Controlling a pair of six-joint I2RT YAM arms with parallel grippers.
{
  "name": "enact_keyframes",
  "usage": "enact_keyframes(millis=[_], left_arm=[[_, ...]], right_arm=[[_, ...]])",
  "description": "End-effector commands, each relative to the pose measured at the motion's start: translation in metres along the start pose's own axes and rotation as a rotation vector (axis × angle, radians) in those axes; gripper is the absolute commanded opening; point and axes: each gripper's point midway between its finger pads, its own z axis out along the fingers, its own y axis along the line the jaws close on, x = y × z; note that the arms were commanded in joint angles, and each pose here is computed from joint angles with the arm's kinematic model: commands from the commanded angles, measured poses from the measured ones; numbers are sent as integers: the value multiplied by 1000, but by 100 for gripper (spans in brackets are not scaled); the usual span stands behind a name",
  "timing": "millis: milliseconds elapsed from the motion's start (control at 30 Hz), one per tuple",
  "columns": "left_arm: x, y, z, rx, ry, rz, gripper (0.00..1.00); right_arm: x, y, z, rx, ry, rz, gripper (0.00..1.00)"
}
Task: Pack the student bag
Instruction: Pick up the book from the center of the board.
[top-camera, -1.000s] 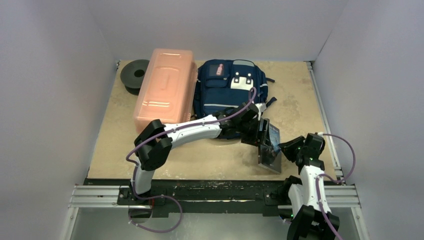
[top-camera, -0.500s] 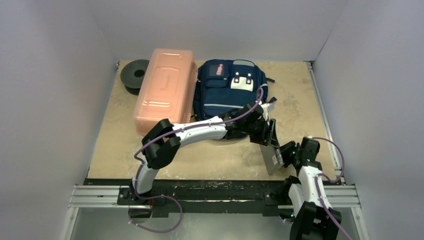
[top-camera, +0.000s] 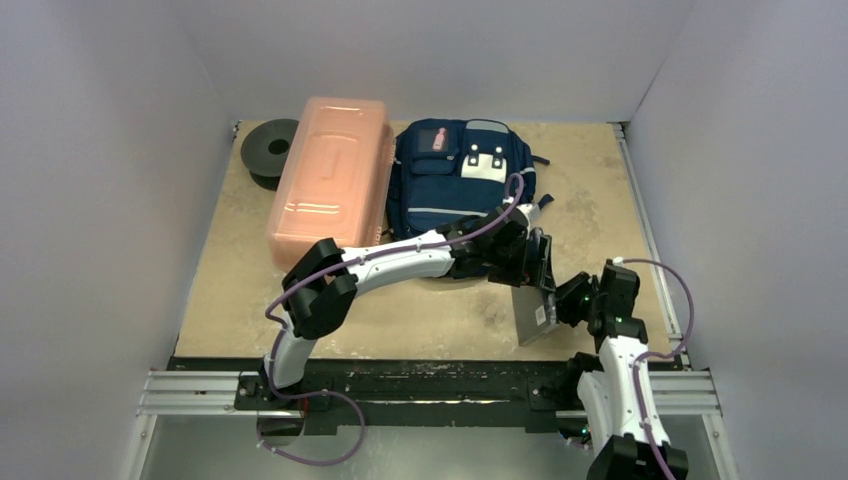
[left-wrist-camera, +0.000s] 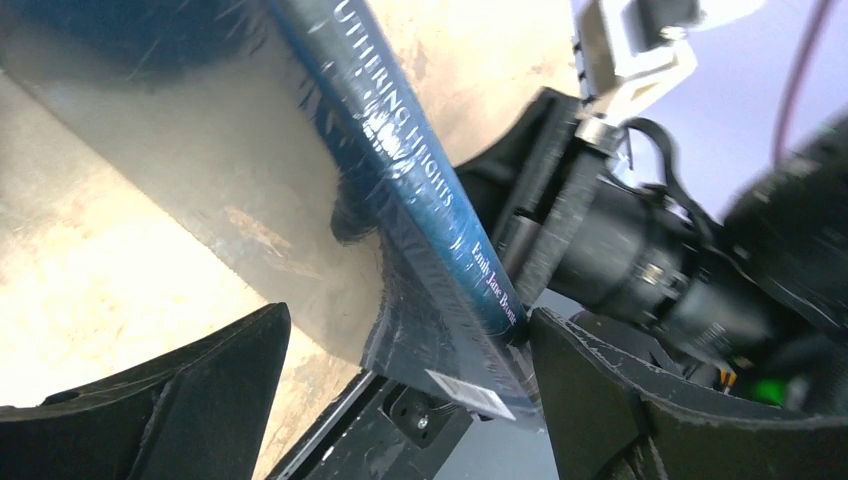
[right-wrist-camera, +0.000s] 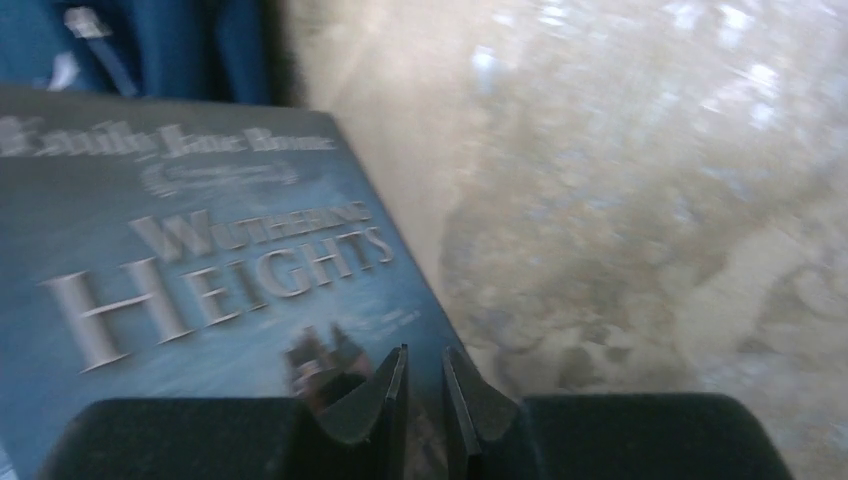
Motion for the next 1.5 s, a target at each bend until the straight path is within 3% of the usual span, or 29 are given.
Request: enact_keyframes(millis=[0,200,333,400,467,567,667,767,900,1000,1167,1300,1367,1467], left_arm=[[-10,27,-11,-171,-37,-18,89],[-4,35,-10,-202,-23,-56,88],[-4,49,-16,-240,-25,-29,72],[-8,54,-24,-249,-51,30,57],[-14,56,-35,-240,-63,98,35],[-24,49,-57,-184,-33,238,0],[-22,31,-94,-52,40,392,0],[-19,12,-149,139,97,547,0],[17,8,-232,310,244,814,0],[40,13,-265,363,265,930,0],[57,1,-281,497,192,1013,0],[55,-6,-284,529,198,1016,0],[54,-6,-283,531,212,1014,0],[53,-1,-282,513,227,1005,0]], right_arm=[[-1,35,-12,-49,-21,-79,20],[2,58,-19,-76,-32,-105,20],[5,62,-18,-74,-15,-132,21],[-11,57,-19,-7,-81,-190,24],[-31,62,-26,35,-144,-265,35],[-55,96,-41,-28,-228,-394,60],[-69,144,-64,-144,-253,-581,85],[-55,197,-85,-358,-162,-818,98],[2,250,-132,-826,69,-1041,99],[35,261,-160,-1057,244,-1044,99],[91,261,-164,-1177,546,-1031,99],[124,257,-166,-1203,710,-1041,99],[131,258,-165,-1186,712,-1067,94],[119,270,-158,-1144,620,-1049,97]])
